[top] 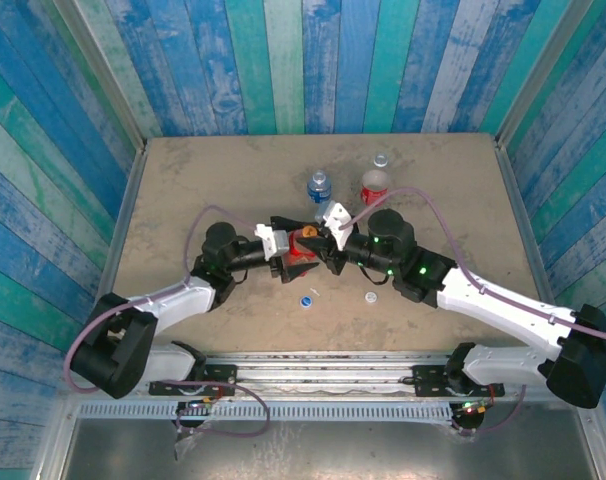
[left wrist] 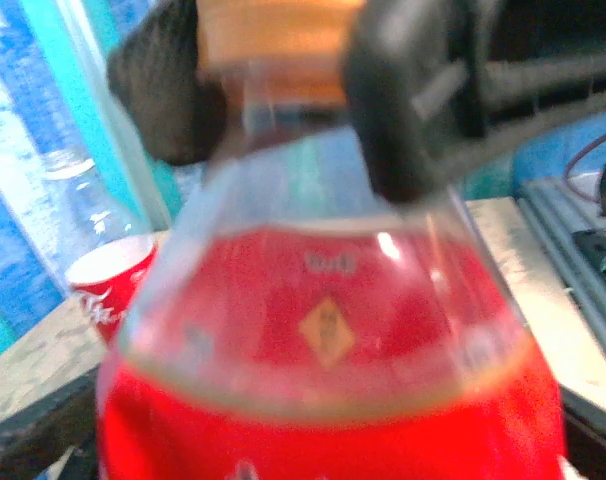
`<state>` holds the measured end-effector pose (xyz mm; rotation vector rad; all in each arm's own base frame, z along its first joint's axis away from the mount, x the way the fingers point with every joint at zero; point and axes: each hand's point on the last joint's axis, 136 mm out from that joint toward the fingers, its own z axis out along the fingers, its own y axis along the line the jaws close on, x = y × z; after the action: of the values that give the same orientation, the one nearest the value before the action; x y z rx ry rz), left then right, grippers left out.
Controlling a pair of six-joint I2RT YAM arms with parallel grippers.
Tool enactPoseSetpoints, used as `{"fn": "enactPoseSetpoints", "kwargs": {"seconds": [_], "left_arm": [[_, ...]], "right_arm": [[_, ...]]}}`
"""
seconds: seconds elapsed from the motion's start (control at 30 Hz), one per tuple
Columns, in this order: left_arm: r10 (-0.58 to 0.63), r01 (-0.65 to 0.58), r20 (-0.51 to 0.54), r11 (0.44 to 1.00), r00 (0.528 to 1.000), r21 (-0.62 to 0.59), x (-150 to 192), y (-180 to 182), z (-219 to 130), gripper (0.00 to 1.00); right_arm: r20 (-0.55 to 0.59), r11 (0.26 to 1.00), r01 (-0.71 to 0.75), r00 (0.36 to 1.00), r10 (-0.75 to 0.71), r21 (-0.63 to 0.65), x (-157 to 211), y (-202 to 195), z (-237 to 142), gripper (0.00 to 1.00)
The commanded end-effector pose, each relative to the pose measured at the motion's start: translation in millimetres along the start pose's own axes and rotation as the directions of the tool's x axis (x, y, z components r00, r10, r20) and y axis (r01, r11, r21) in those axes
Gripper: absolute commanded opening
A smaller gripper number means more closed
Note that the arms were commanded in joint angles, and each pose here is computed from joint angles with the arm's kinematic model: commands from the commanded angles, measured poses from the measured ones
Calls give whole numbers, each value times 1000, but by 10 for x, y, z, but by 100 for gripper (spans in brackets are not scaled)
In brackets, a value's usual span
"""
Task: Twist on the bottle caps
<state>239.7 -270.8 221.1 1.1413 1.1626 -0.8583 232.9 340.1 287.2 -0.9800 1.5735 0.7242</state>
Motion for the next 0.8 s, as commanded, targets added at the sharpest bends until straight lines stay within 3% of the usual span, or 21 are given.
{"fn": "enactPoseSetpoints", "kwargs": {"seconds": [0.0, 0.17, 0.23, 0.33, 0.5, 0.77], "left_arm": [[-6, 23, 87, 981, 996, -194, -265, 197, -192, 94], [-95, 140, 115, 853, 989, -502, -162, 440, -651, 94], [-122, 179, 137, 789, 983, -587, -122, 494, -837, 94], [-171, 227, 149, 735, 974, -639, -2, 474, -997, 94], [-222, 267, 152, 704, 963, -658, 155, 405, -1093, 94], [-221, 250, 128, 707, 967, -662, 192, 394, -1094, 94]], "right_arm": [[-12, 988, 2, 1000, 0, 152, -54, -266, -1, 18], [-69, 963, 43, 997, -26, 266, -5, -581, 224, 15], [-77, 960, 29, 997, -8, 280, 5, -677, 379, 13], [-82, 954, 1, 996, 24, 299, 8, -819, 682, 12], [-97, 945, -40, 992, 76, 326, 36, -1037, 1220, 12], [-112, 949, -77, 987, 116, 306, 224, -1232, 1882, 13]]}}
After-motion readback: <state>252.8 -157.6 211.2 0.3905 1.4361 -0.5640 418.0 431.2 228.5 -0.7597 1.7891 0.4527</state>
